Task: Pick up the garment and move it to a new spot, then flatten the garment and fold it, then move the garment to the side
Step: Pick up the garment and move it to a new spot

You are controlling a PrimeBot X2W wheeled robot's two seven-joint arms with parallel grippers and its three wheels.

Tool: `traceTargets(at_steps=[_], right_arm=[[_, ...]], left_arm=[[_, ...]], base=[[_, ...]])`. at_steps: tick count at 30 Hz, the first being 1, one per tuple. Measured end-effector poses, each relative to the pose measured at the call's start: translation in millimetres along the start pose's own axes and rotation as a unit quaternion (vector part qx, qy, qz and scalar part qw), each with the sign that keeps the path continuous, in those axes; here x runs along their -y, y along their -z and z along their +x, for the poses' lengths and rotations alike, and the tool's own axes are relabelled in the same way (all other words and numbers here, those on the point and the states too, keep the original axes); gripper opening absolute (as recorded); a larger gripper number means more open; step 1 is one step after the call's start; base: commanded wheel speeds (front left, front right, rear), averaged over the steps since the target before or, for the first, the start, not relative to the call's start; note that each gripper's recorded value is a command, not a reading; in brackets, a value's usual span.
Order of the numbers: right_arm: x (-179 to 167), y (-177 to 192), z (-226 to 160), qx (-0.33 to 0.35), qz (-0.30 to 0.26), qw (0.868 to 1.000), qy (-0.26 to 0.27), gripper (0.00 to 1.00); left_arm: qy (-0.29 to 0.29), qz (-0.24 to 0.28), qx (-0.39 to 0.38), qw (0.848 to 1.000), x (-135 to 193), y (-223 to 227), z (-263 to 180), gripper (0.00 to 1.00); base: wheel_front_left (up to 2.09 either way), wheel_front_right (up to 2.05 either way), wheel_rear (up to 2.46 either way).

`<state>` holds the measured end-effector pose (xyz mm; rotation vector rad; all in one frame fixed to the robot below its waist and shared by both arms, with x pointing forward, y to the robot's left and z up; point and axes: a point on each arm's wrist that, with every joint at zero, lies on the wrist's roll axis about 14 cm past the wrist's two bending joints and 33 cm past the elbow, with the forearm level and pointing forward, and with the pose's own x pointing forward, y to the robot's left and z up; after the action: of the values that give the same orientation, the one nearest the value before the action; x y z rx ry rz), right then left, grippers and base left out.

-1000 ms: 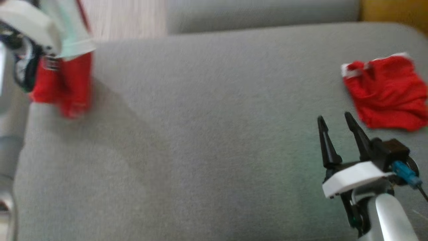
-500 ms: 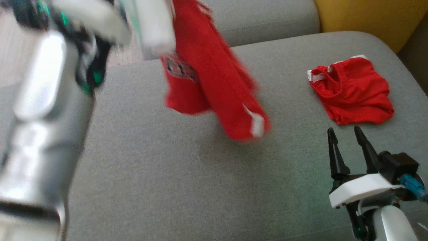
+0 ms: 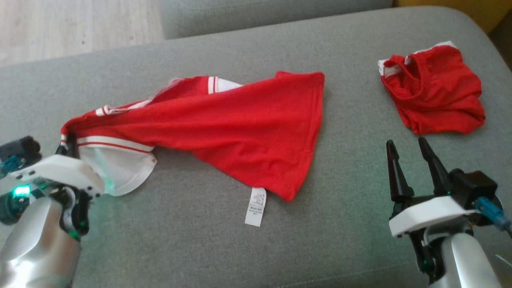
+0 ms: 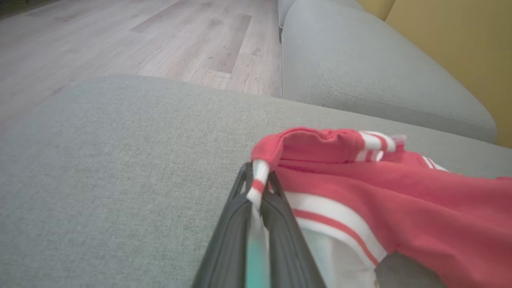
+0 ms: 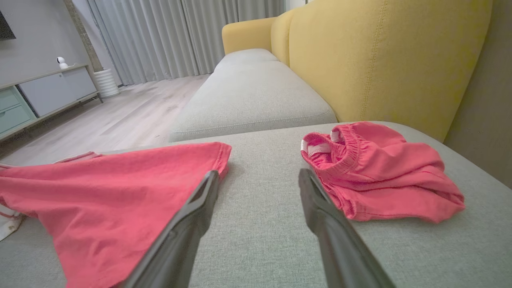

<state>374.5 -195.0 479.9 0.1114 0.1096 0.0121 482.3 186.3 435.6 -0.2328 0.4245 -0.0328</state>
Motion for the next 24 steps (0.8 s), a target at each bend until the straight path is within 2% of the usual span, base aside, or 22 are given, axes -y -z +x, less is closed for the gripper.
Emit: traceTargets(at_steps=[5, 6, 7, 8, 16, 21, 24], right_arm=[[1, 8, 3, -0.012, -0.001, 1.0, 0.001, 1.0], [0, 9, 3, -0.014, 0.0, 1.0, 0.001, 1.0], [0, 10, 3, -0.015, 0.0, 1.0, 0.0, 1.0], [-1, 9, 4, -0.014, 0.0, 1.0, -0.001, 1.0], [-10, -4, 5, 0.005, -0.003, 1.0, -0.016, 1.0], [-17, -10, -3, 0.015, -0.005, 1.0, -0.025, 1.0], [-20, -5, -13, 0.011, -0.003, 0.999, -0.03, 1.0]], left_arm=[[-0.022, -0.014, -0.017, 1.0, -14, 15, 4, 0.0], [-0.027, -0.015, -0.017, 0.999, -16, 17, 4, 0.12], [-0.03, -0.016, -0.014, 0.999, -19, 17, 4, 0.73], [-0.033, -0.017, -0.008, 0.999, -21, 16, 3, 1.0], [-0.009, -0.018, 0.069, 0.997, -17, -21, -11, 1.0], [0.02, -0.001, 0.121, 0.992, -2, -47, -32, 1.0], [0.034, -0.002, 0.14, 0.99, 2, -47, -51, 1.0]], base=[[0.0, 0.0, 0.0], [0.0, 0.0, 0.0], [0.0, 0.0, 0.0], [0.0, 0.0, 0.0], [0.0, 0.0, 0.0], [0.0, 0.0, 0.0], [0.0, 0.0, 0.0]])
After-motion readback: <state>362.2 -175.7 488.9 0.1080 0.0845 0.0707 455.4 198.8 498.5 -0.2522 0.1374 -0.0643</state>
